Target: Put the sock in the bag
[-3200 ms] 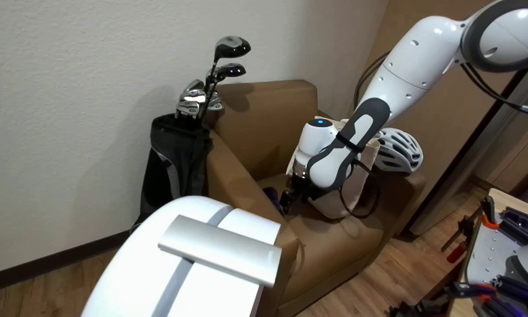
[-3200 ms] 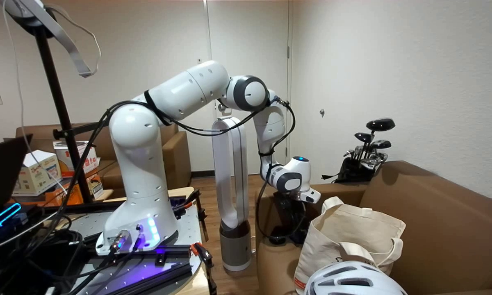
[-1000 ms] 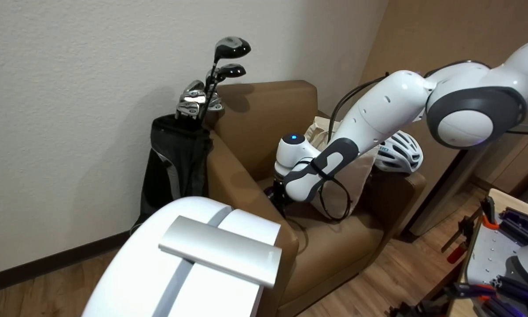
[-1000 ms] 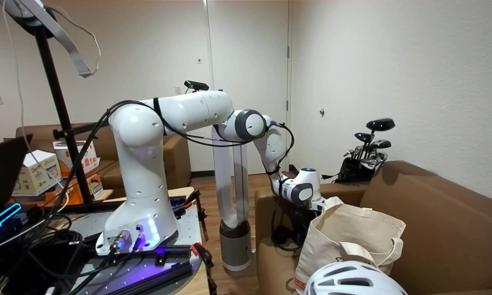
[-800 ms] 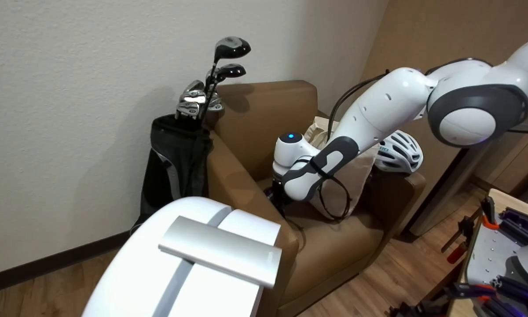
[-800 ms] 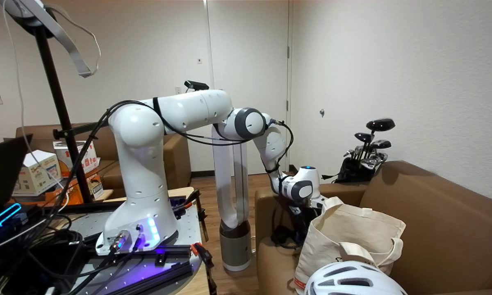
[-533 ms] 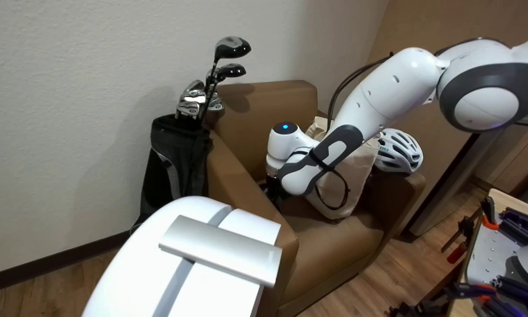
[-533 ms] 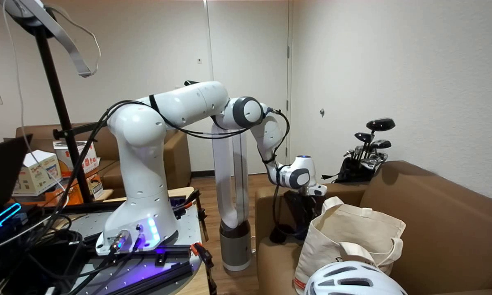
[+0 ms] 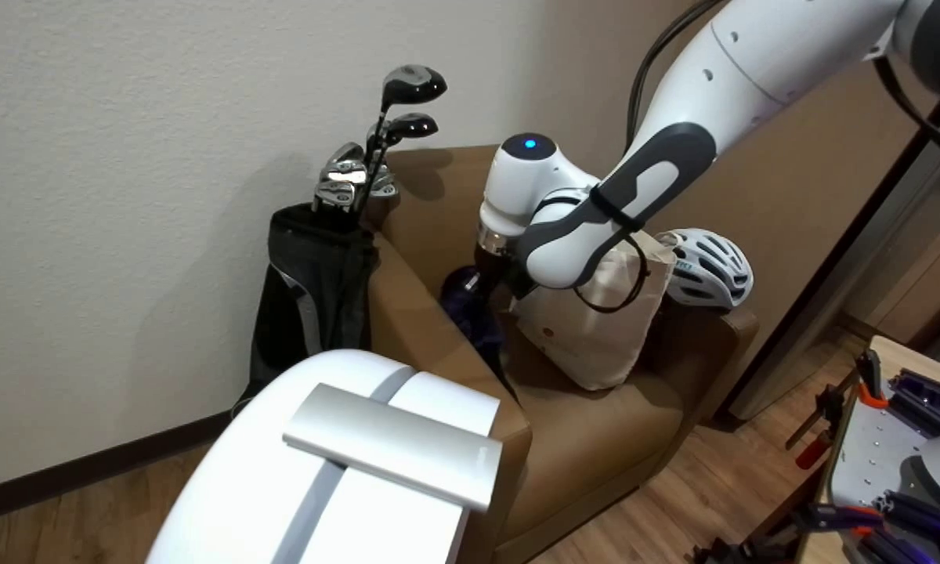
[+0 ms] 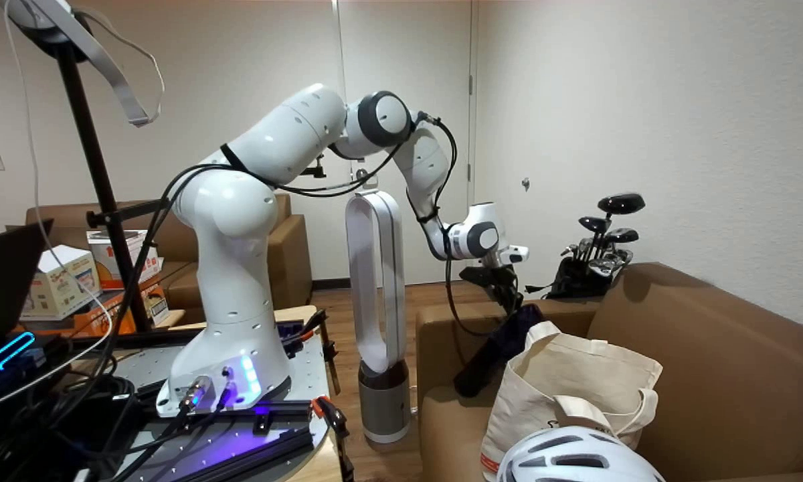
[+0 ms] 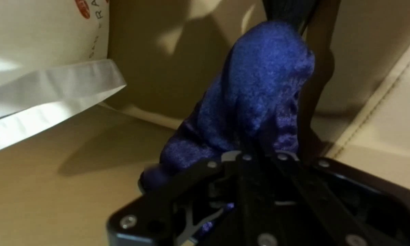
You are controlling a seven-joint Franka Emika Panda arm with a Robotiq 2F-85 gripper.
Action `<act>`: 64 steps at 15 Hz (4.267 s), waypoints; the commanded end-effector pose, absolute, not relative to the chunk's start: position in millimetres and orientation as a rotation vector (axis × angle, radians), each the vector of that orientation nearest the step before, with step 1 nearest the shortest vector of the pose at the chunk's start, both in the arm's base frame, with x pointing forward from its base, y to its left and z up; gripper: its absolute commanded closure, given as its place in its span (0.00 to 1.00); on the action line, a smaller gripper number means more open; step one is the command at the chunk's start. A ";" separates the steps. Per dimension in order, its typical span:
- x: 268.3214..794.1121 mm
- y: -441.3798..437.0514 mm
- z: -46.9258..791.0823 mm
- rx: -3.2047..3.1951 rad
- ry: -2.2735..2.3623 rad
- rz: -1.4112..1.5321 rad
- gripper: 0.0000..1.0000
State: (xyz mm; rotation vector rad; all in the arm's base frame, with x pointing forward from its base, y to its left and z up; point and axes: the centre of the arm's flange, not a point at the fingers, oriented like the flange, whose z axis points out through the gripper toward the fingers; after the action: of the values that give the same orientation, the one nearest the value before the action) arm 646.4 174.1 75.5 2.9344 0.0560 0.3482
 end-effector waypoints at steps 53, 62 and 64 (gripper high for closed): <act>582.0 -68.7 178.7 2.592 -0.822 0.534 0.33; 580.6 42.8 243.7 2.757 -0.186 0.385 0.00; 565.5 69.1 220.1 2.818 -0.083 0.336 0.00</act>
State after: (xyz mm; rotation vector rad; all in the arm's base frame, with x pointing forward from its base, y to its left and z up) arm 593.6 48.1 241.2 2.7364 -0.2339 0.4365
